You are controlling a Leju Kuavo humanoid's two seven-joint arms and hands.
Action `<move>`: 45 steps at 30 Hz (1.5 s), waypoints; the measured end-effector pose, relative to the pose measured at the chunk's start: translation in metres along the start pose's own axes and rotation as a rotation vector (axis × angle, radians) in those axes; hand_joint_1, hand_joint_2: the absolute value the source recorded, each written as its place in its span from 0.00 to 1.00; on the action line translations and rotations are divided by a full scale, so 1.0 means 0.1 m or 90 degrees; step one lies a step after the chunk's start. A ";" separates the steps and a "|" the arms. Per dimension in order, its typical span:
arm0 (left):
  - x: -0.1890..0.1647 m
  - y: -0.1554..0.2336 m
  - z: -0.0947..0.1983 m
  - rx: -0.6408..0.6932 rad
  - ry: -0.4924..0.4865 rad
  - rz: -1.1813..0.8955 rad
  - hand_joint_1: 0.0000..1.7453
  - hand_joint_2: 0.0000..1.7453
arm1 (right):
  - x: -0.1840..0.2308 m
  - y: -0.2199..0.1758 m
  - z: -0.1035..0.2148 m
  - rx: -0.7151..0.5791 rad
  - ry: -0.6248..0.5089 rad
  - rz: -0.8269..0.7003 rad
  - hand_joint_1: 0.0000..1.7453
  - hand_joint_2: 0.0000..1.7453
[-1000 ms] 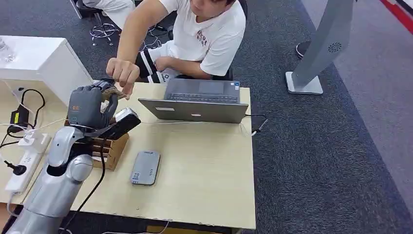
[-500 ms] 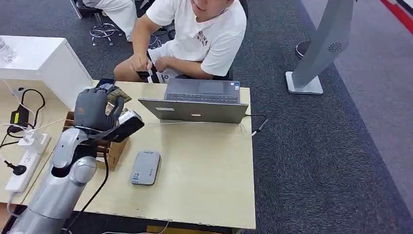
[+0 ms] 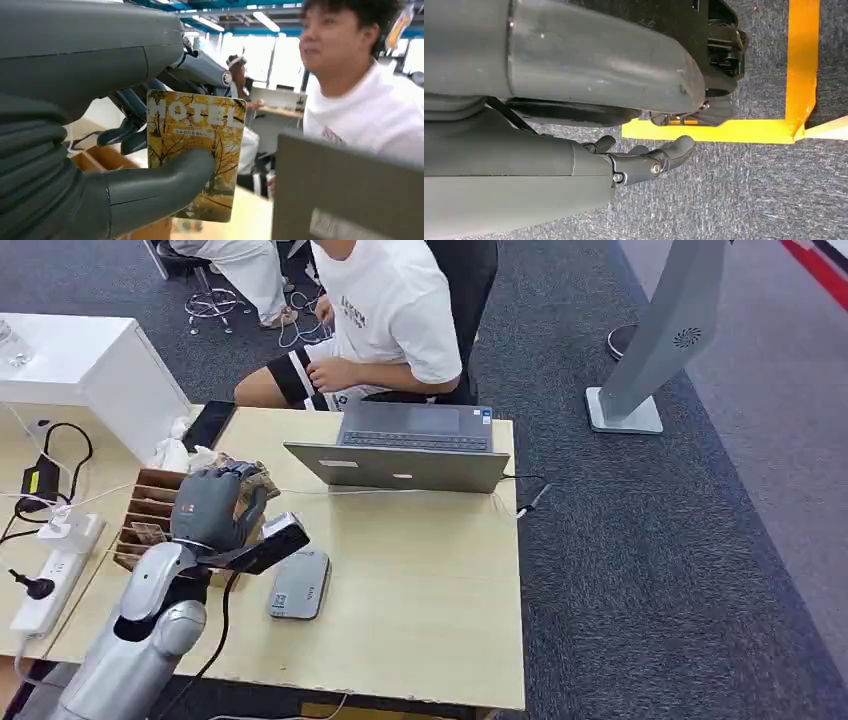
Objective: Pass the card to the sensor for recognition and then transmit it.
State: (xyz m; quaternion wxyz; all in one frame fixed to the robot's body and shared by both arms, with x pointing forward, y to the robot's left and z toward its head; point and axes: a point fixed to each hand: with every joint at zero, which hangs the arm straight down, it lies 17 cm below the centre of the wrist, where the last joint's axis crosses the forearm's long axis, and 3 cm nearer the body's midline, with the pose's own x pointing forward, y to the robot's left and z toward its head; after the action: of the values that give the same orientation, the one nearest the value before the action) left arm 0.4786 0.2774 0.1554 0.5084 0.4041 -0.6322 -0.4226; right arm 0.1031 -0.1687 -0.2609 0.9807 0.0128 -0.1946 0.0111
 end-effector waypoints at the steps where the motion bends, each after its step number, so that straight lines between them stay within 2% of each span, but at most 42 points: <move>1: -0.04 -0.09 0.06 -0.018 0.005 -0.004 1.00 1.00 | 0.00 0.00 0.00 0.000 0.001 0.000 0.00 0.00; 10: -0.24 -0.50 0.31 -0.096 0.038 -0.028 1.00 1.00 | -0.01 0.01 0.00 0.001 0.004 0.001 0.00 0.00; 19: -0.19 -0.91 0.43 -0.150 0.052 -0.030 1.00 1.00 | 0.02 0.03 0.00 0.002 -0.002 0.022 0.00 0.00; 28: -0.18 -0.97 0.44 -0.158 0.056 -0.026 1.00 1.00 | 0.02 0.03 0.00 0.003 -0.003 0.024 0.00 0.00; 31: 0.05 -1.18 0.34 -0.181 0.042 -0.011 1.00 1.00 | 0.07 0.06 -0.01 0.012 -0.004 0.019 0.00 0.00; 34: 0.12 -1.23 0.31 -0.188 0.036 -0.009 1.00 1.00 | 0.10 0.06 -0.01 0.012 -0.005 0.018 0.00 0.00; 45: 0.13 -1.30 0.32 -0.197 0.037 -0.005 1.00 1.00 | 0.09 0.05 -0.02 0.010 0.001 0.018 0.00 0.00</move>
State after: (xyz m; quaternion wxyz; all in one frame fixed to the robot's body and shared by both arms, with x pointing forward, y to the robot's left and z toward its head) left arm 0.4553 0.2280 0.0319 0.5812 0.3356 -0.5427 -0.5050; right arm 0.1118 -0.1632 -0.2591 0.9805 0.0179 -0.1938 0.0265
